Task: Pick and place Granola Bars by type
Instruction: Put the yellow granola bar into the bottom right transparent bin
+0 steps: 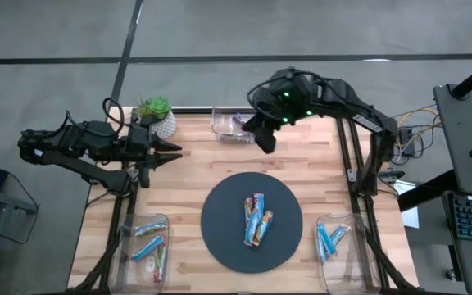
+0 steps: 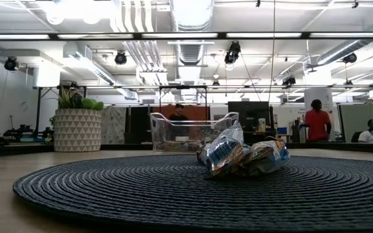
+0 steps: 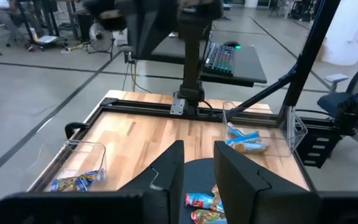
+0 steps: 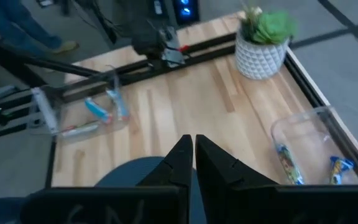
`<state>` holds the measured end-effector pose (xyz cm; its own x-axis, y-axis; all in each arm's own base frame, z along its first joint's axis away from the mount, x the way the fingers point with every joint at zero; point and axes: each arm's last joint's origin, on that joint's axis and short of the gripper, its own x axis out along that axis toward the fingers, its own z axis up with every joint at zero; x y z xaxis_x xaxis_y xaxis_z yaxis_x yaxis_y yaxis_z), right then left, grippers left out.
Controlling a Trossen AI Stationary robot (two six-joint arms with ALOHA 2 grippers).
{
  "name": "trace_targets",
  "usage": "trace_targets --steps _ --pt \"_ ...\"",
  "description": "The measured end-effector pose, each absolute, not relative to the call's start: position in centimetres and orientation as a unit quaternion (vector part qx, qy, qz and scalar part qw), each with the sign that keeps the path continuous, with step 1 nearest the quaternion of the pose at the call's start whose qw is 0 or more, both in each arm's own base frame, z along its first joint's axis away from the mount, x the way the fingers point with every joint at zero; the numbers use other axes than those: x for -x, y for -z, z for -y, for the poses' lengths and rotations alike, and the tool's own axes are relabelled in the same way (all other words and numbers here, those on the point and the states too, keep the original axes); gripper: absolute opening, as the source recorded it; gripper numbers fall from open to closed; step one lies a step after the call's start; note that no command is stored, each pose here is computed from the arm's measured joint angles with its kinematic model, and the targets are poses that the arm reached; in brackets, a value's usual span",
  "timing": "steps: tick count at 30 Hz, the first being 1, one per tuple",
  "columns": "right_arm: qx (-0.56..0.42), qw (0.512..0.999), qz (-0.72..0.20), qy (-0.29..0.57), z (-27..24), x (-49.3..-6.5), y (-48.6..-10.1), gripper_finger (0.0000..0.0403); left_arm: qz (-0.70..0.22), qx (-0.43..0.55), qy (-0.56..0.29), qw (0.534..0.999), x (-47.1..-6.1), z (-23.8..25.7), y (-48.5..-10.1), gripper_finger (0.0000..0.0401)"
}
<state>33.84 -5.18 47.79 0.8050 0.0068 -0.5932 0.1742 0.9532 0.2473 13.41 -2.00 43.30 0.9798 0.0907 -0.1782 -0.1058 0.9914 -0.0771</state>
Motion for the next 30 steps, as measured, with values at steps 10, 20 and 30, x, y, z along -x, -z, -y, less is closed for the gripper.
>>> trace_targets --steps 10,20,30 --pt "-0.098 0.953 -0.285 0.040 1.8 -31.0 -49.6 0.0013 -0.088 0.046 -0.051 0.994 -13.5 2.0 -43.3 0.0071" --pt "-0.113 0.964 -0.229 0.072 0.6 -28.6 -47.2 0.0013 -0.087 0.056 -0.052 0.993 -13.5 2.0 -43.3 0.0071" --pt "-0.173 0.966 -0.186 0.055 0.2 -24.6 -43.8 0.0013 -0.090 0.056 -0.052 0.993 -13.7 2.0 -43.2 0.0071"
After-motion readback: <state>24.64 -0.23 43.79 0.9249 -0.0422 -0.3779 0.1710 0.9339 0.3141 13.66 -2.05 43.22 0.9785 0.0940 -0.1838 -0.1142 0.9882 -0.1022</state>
